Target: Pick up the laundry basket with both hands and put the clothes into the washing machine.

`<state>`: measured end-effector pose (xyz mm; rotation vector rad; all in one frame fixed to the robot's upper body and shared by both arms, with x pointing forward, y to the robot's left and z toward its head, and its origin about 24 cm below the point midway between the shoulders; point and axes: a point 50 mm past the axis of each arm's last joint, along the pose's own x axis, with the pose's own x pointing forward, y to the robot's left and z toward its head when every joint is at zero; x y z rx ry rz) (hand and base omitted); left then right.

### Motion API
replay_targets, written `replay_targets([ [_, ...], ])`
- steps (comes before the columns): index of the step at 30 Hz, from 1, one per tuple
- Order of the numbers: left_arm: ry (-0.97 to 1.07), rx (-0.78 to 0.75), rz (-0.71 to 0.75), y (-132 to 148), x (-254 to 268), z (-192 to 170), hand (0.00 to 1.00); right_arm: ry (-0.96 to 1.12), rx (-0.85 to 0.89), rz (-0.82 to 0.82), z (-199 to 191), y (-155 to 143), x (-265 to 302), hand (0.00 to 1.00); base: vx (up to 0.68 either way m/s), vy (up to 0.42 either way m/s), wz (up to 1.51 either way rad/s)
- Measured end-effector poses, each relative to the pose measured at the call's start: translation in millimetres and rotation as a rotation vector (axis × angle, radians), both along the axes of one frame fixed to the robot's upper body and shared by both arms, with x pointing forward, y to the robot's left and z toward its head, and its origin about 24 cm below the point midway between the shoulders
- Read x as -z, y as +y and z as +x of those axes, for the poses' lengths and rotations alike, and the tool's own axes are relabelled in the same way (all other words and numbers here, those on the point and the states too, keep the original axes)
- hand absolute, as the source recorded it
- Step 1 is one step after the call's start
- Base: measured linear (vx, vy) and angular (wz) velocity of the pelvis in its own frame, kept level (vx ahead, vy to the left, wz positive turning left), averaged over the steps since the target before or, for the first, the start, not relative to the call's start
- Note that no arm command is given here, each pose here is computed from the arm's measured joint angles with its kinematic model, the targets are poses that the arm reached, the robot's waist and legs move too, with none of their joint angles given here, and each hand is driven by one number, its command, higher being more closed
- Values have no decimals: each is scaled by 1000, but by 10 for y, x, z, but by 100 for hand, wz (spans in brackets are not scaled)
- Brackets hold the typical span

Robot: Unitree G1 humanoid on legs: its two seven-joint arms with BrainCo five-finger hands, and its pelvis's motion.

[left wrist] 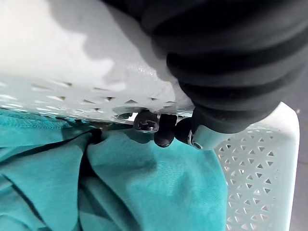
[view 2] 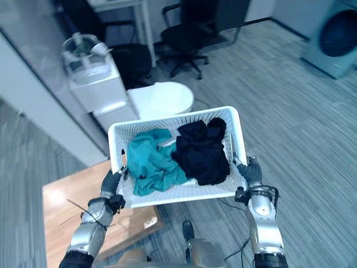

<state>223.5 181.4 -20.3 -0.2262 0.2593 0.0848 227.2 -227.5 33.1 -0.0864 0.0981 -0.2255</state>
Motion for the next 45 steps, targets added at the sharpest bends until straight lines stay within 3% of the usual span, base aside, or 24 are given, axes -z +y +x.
replay_targets([
  [4, -22, -27, -21, 16, -38, -84, 100, -33, 12, 25, -166, 59, -37, 100, -112, 19, -78],
  [7, -2, -49, -32, 41, -3, -453, 100, -7, -11, 42, -372, 88, 30, 100, -168, 118, -246],
  [15, 61, -4, -12, 31, 112, -432, 100, 66, 29, 90, -574, 93, 161, 100, -208, 33, -203],
  [22, 41, -49, -19, 46, 107, -396, 100, 35, -12, 54, -356, 133, 155, 100, 21, -195, -138],
  [30, 97, -65, -15, 53, 222, -388, 100, 80, -16, 49, -359, 154, 263, 100, 118, -155, -10],
  [35, 114, -118, -35, 140, 244, -596, 100, 68, -71, 31, -345, 249, 216, 100, 229, -81, -13],
  [45, 142, -199, -89, 206, 292, -725, 100, 78, -157, -7, -30, 331, 202, 100, 439, 153, -12],
])
